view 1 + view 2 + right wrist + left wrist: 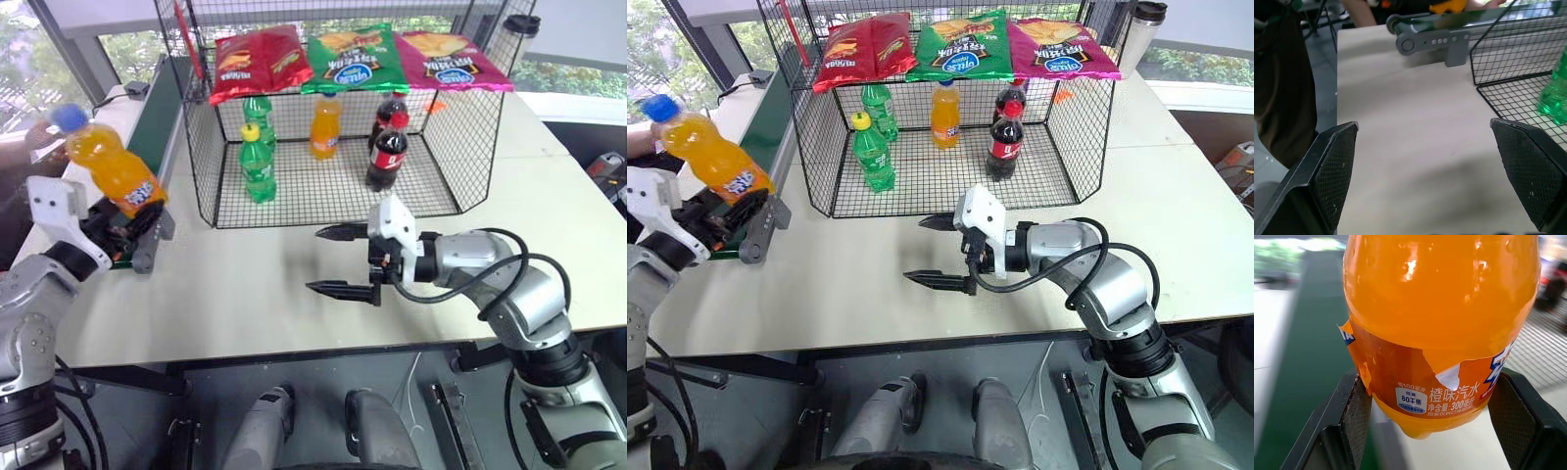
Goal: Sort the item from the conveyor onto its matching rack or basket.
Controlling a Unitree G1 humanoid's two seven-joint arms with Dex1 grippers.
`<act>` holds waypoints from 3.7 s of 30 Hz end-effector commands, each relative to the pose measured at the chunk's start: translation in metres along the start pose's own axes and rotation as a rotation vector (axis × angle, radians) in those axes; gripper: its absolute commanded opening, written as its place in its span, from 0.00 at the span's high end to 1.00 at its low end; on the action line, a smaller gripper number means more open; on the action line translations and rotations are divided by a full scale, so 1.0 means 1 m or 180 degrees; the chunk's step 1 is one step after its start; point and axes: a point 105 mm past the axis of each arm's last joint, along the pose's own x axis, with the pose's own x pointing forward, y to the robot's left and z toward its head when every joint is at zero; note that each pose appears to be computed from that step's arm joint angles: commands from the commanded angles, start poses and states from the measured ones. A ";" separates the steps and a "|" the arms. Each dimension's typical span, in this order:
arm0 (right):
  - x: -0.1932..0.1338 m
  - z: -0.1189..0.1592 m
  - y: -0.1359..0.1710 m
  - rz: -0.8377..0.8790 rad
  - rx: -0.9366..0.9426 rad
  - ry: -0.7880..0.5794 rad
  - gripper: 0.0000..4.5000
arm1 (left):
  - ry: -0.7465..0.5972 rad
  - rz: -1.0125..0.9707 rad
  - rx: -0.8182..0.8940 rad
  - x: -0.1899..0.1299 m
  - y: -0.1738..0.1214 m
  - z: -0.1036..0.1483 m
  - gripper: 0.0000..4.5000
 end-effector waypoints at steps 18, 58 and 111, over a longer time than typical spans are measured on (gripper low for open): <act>0.000 0.039 -0.041 -0.0716 -0.0063 -0.0444 0.00 | 0.0071 -0.2369 0.0489 0.052 -0.149 -0.021 0.36; 0.016 0.042 -0.033 -0.0614 -0.0059 -0.0494 0.40 | -0.0086 -0.2605 0.0441 0.070 -0.182 -0.027 0.36; 0.050 0.042 -0.151 -0.2409 -0.0162 -0.0748 0.42 | -0.0160 -0.0685 0.0450 0.056 -0.111 -0.025 0.01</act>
